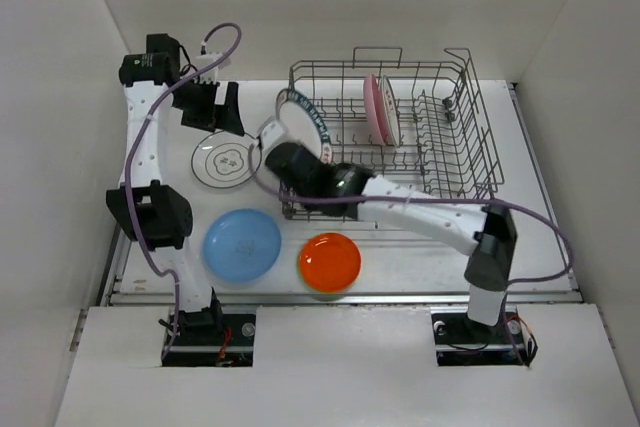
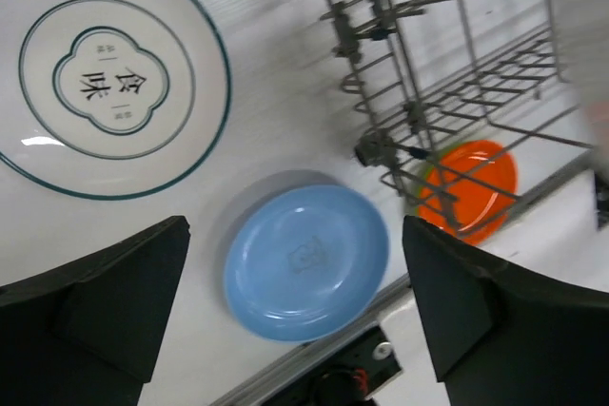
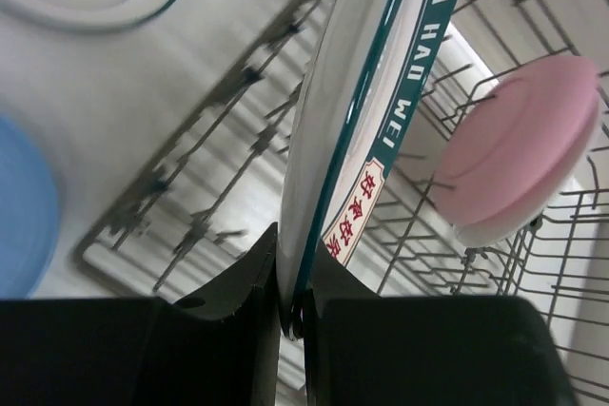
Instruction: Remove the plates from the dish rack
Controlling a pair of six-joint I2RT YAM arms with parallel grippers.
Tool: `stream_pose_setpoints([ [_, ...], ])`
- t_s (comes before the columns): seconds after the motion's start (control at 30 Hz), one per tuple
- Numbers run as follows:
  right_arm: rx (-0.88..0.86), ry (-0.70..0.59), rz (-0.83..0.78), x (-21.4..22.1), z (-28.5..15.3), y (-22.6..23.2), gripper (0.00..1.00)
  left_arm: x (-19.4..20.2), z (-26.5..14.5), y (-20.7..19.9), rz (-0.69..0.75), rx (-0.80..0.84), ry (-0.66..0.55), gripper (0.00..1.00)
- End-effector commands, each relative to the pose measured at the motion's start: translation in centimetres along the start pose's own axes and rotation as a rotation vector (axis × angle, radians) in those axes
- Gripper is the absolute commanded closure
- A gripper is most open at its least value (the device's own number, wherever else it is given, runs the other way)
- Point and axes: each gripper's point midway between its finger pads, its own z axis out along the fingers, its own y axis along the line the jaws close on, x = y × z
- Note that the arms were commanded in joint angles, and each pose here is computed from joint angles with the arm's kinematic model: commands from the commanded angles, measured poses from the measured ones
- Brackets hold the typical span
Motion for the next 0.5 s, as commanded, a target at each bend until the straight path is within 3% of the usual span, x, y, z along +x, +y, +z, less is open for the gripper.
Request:
stream_pose_setpoints([
  [0.0, 0.174, 0.041, -0.186, 2.0, -0.5, 2.6, 1.0, -0.4, -3.3, -4.5, -0.094, 0.091, -0.073, 0.05],
  [0.03, 0.174, 0.041, -0.21, 2.2, -0.7, 3.8, 1.0, -0.8, -3.8, -4.9, -0.087, 0.096, -0.099, 0.01],
  [0.13, 0.135, 0.027, -0.273, 2.6, -1.2, 7.5, 1.0, -1.4, -3.3, -5.3, -0.073, 0.089, -0.107, 0.01],
  [0.3, 0.171, 0.035, -0.336, 3.5, -1.2, 9.3, 1.0, 1.3, 0.0, -5.2, 0.02, -0.046, 0.076, 0.01],
  [0.47, 0.196, 0.053, -0.398, 5.1, -1.0, 10.4, 1.0, 4.5, 3.0, -4.2, -0.019, -0.053, 0.22, 0.05],
])
